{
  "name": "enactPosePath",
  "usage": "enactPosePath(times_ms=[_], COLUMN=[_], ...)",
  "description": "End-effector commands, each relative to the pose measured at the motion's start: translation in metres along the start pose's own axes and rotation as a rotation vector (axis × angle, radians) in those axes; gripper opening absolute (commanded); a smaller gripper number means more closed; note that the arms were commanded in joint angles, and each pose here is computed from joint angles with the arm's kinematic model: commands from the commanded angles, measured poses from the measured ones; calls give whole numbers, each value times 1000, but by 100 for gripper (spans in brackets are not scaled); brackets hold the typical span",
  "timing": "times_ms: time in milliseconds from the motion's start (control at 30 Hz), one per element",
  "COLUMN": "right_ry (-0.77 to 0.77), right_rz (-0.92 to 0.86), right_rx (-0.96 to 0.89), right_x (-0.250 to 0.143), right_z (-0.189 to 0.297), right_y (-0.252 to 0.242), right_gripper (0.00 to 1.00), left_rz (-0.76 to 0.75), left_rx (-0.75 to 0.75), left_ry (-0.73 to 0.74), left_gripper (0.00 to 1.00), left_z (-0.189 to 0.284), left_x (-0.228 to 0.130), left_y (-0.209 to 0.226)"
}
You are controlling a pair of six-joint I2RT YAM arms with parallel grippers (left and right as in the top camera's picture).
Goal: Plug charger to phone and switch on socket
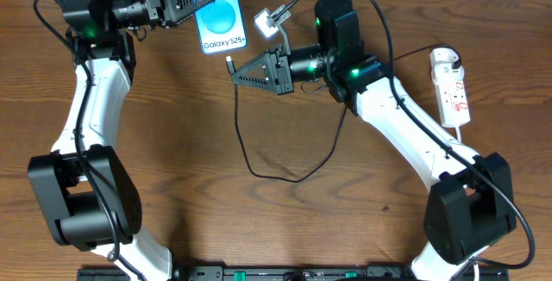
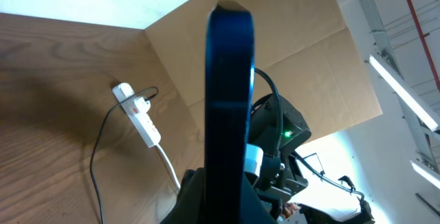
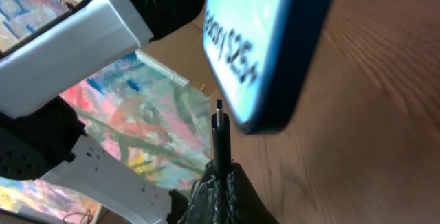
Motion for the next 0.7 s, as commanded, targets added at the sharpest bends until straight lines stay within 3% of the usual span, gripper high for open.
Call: enactPosePath(times_ms=[0, 667], right_ry=[-17, -13], right_rz=[-32, -24], right_rx=[-1, 56], right_x=[4, 9], right_z=[4, -1], right_y=[-9, -8], right_gripper=[1, 1], left_rz=[-37, -39], left_rx=[-2, -2], left_ry=[1, 1], left_gripper=[6, 7], left_z=[0, 0], left_x=[1, 1], left_y=[-10, -10])
Point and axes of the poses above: each gripper's point midway between its finger pads, its own z axis back along the fingers, its own y axis along the line the jaws close on, x = y × z, the point moved 5 cm from there along z, back along the fingers, and after that the axes turned 4 degrees about -z, right-handed, at the moved point
